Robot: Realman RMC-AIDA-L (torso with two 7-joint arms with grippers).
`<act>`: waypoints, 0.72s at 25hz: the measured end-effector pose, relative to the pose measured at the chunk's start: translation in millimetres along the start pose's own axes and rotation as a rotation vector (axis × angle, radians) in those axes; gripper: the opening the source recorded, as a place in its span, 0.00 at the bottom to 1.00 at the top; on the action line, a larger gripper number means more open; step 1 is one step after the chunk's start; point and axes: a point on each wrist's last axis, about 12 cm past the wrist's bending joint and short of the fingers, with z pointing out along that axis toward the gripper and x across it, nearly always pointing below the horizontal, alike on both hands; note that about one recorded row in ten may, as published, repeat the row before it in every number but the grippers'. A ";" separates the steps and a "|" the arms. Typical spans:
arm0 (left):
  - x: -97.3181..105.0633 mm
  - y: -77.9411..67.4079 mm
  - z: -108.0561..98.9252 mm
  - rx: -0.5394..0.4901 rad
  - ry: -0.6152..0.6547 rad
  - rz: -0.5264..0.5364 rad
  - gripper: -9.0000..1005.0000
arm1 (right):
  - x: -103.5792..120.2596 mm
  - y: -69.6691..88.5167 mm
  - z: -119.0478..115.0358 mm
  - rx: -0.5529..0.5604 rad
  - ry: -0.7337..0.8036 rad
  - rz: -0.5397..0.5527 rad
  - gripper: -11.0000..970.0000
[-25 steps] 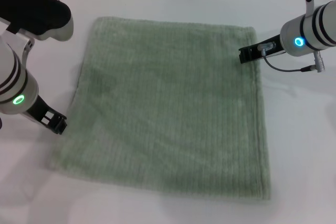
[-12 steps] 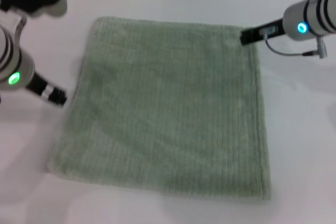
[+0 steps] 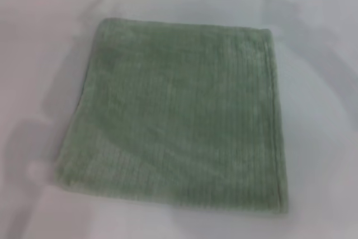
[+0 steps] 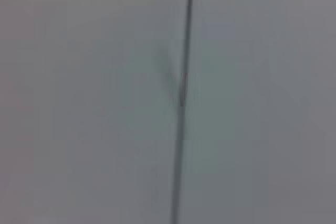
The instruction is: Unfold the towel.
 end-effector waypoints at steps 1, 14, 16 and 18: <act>8.4 -0.1 -4.4 -0.046 -0.073 0.004 0.50 | 2.9 -2.4 -23.7 0.089 -0.140 -0.003 0.01; 134.5 -40.7 -41.6 -0.257 -0.428 -0.148 0.52 | 138.5 12.1 -119.7 0.502 -0.582 -0.155 0.05; 149.7 -48.7 -47.4 -0.256 -0.436 -0.139 0.53 | 161.6 -1.3 -141.1 0.472 -0.683 -0.092 0.07; 155.2 -49.5 -48.4 -0.259 -0.425 -0.137 0.57 | 165.7 -6.6 -146.0 0.469 -0.704 -0.082 0.08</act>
